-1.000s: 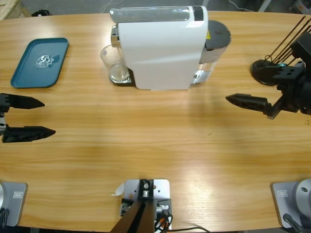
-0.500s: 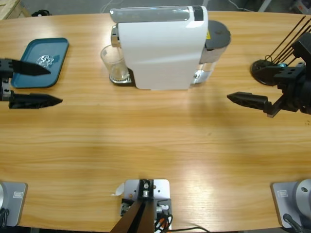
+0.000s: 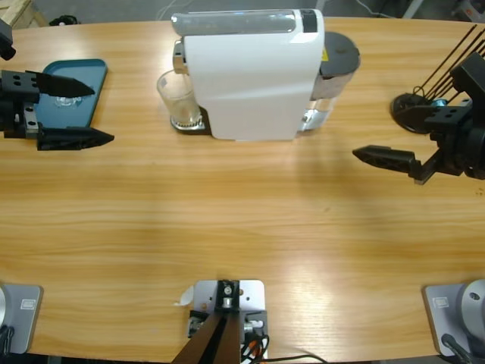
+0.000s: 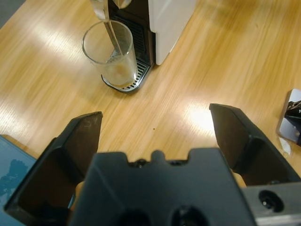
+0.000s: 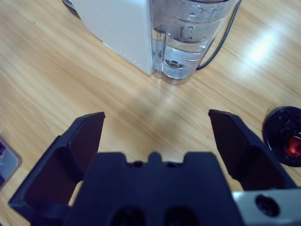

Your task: Pour coffee

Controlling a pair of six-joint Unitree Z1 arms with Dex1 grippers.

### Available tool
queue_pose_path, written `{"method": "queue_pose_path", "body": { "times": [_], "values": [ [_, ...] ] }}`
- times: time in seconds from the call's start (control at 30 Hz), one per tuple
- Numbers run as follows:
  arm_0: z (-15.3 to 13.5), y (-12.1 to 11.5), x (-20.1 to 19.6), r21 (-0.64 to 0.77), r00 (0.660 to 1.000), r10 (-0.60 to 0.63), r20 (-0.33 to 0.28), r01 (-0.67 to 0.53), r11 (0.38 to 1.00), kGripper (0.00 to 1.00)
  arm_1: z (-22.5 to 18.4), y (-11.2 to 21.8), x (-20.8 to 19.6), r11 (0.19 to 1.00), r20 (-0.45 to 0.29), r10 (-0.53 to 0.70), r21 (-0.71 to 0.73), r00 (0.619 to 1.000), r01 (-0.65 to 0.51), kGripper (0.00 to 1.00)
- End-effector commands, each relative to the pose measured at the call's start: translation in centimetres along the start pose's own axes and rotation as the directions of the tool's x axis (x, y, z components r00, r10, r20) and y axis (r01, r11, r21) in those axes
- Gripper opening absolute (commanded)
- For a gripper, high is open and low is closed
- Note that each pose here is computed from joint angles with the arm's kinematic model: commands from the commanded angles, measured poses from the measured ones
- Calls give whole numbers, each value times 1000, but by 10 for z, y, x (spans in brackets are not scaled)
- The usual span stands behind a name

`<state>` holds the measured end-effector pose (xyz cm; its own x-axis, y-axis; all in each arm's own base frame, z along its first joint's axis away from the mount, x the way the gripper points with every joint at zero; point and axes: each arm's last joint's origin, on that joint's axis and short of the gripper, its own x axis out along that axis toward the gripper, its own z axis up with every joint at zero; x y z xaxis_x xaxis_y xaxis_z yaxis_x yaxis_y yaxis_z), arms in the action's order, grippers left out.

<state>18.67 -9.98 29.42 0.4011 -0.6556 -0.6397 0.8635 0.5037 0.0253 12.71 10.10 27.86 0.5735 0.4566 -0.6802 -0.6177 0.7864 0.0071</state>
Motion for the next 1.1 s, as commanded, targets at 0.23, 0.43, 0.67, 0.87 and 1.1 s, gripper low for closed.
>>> {"method": "queue_pose_path", "body": {
  "times": [0.23, 0.43, 0.67, 0.87, 1.1],
  "values": [
    [-23, 0, 11, 1, 999, 31, -36, -31, 1000, 1000, -10, -2, 12, 1000, -90, -6, 9, 996, 7, 1000],
    [-26, 0, 12, -5, 998, 44, -52, -44, 999, 1000, -11, -2, 13, 1000, -94, -4, 8, 996, 5, 1000],
    [-27, 0, 12, -4, 996, 59, -60, -59, 998, 1000, -10, -2, 14, 1000, -96, -3, 8, 995, 4, 1000],
    [-27, 1, 12, -3, 995, 73, -67, -73, 997, 1000, -10, -2, 14, 1000, -95, -1, 9, 995, 2, 1000],
    [-28, -1, 9, 0, 995, 81, -64, -81, 997, 1000, -9, -2, 17, 1000, -108, -1, 10, 994, 2, 1000]
  ]
}}
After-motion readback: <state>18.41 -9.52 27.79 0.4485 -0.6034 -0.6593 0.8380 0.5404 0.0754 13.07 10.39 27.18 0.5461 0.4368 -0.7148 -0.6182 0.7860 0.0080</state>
